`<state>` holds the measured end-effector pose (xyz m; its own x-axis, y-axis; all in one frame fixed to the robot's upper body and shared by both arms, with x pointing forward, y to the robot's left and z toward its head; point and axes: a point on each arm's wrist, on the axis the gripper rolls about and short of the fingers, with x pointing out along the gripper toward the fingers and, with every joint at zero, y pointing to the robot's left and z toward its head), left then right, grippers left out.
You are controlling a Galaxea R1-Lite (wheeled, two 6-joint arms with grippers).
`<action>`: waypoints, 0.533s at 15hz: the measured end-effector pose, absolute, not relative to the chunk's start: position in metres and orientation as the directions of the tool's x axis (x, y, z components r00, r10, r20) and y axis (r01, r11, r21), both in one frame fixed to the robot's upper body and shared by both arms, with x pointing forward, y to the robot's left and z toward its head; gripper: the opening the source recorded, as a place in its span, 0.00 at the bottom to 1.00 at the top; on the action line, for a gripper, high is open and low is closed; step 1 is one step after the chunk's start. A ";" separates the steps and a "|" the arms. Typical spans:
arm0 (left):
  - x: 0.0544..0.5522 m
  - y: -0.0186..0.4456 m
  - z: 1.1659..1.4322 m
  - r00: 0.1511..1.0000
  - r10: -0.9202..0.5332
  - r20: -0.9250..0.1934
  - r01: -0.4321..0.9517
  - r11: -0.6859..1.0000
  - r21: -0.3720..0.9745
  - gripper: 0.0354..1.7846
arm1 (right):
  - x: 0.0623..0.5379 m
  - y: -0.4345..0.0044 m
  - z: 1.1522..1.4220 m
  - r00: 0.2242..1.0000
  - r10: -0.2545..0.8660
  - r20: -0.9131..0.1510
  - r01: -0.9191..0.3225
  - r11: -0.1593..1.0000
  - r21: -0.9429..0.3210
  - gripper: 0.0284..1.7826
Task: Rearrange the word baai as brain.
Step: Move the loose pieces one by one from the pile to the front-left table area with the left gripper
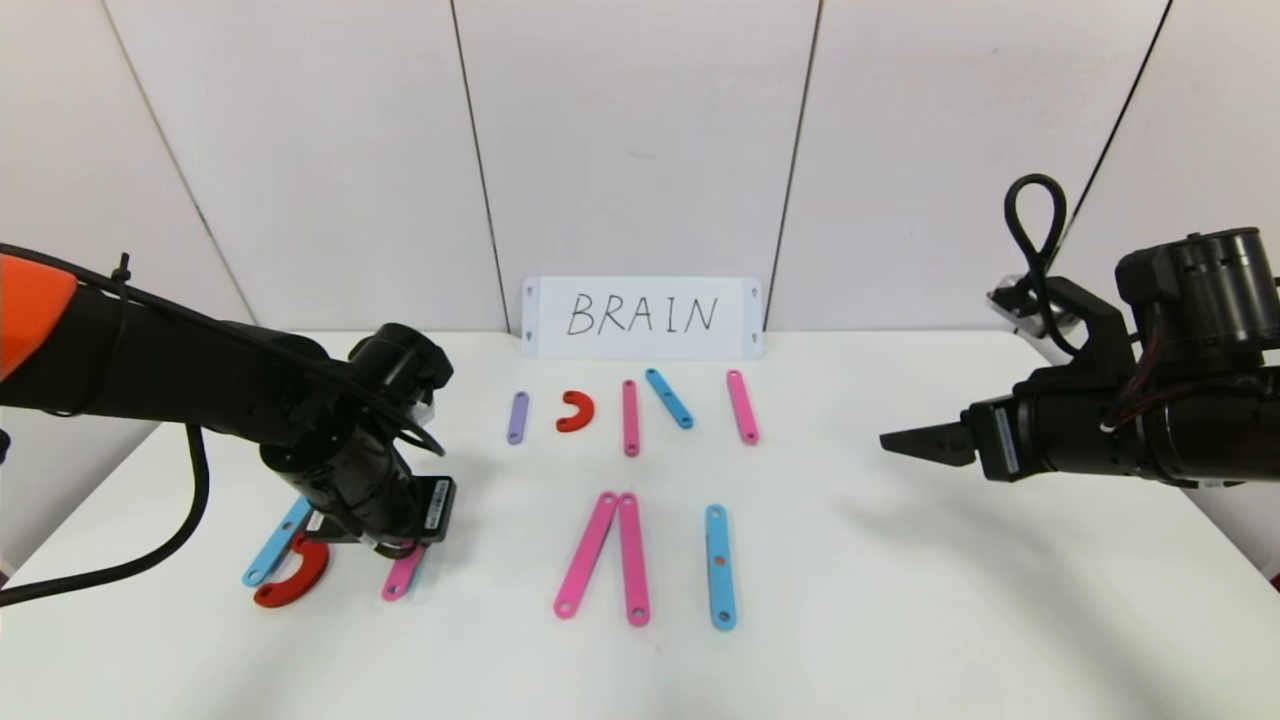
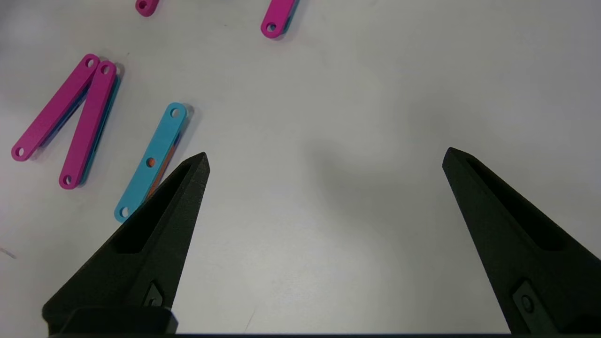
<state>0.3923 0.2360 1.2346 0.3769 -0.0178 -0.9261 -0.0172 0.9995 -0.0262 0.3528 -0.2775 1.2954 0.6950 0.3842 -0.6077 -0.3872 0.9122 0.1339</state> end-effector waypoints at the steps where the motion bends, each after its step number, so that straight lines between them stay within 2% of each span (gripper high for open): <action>1: 0.392 0.236 1.234 0.373 -0.017 -0.928 -0.016 1.000 -0.024 0.15 | 0.353 -0.278 1.295 0.695 0.384 -0.608 -0.386 0.913 0.134 0.98; 5: 0.392 0.235 1.232 0.370 -0.014 -0.929 -0.014 1.000 -0.021 0.19 | 0.353 -0.278 1.295 0.695 0.384 -0.607 -0.387 0.912 0.134 0.98; 8: 0.392 0.235 1.230 0.364 -0.013 -0.931 -0.014 1.000 -0.020 0.34 | 0.353 -0.278 1.295 0.695 0.384 -0.608 -0.387 0.912 0.134 0.98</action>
<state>0.3924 0.2348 1.2301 0.3640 -0.0131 -0.9313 -0.0141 0.9997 -0.0196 0.3528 -0.2775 1.2954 0.6950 0.3842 -0.6077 -0.3872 0.9122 0.1339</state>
